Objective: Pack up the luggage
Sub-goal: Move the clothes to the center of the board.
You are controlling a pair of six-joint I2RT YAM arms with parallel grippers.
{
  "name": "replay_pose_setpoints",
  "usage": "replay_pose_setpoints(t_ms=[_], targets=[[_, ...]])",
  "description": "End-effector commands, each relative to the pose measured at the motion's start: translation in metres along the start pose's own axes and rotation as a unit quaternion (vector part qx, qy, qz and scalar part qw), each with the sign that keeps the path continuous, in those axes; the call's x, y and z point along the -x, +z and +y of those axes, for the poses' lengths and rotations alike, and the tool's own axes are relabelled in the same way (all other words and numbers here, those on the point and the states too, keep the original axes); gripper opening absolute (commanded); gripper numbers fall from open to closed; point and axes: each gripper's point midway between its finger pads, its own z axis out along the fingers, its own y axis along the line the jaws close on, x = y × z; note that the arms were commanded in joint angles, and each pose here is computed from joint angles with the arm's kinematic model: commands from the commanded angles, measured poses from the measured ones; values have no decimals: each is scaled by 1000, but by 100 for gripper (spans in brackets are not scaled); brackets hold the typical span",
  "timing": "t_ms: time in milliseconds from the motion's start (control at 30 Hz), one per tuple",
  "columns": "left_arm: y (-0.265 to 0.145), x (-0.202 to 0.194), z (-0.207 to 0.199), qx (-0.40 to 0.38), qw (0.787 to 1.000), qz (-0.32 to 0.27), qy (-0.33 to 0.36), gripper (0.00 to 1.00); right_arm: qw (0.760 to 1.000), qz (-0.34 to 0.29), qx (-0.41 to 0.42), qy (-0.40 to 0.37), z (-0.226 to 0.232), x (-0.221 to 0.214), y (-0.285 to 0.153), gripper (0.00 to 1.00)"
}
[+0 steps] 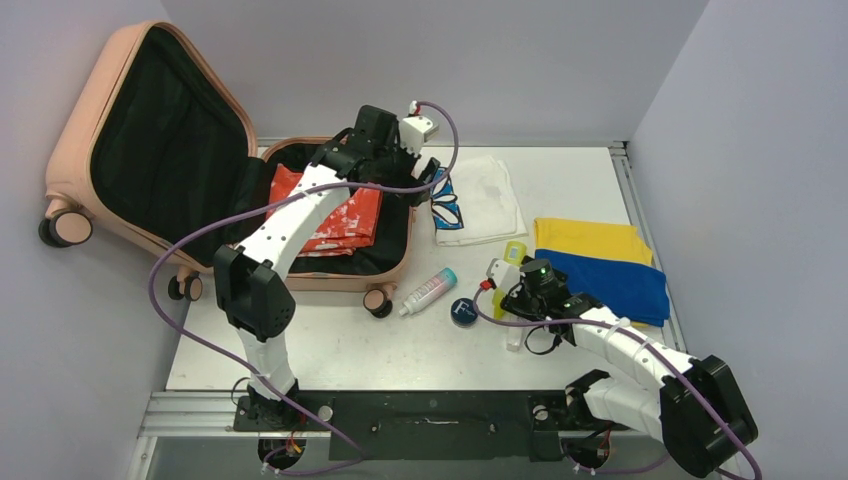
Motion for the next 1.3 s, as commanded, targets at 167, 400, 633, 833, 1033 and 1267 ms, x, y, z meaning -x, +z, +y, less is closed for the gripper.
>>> replay_pose_setpoints(t_ms=[167,400,633,833,1033,1267], targets=[[-4,29,-9,-11,999,-42,6,96,997,-25,-60,50,-31,17,-9,41],[1,28,-19,-33,999,-42,-6,96,996,-13,-63,59,-35,14,-11,6],[11,45,-56,-121,987,-61,-82,96,990,-37,-87,107,-64,20,-28,5],[35,68,-112,-287,922,-34,-257,96,982,-64,-100,149,-91,19,-41,5],[62,82,-157,-408,828,-28,-383,96,980,-72,-108,151,-95,19,-50,5],[83,76,-211,-469,746,16,-472,96,977,-79,-115,159,-99,19,-59,5]])
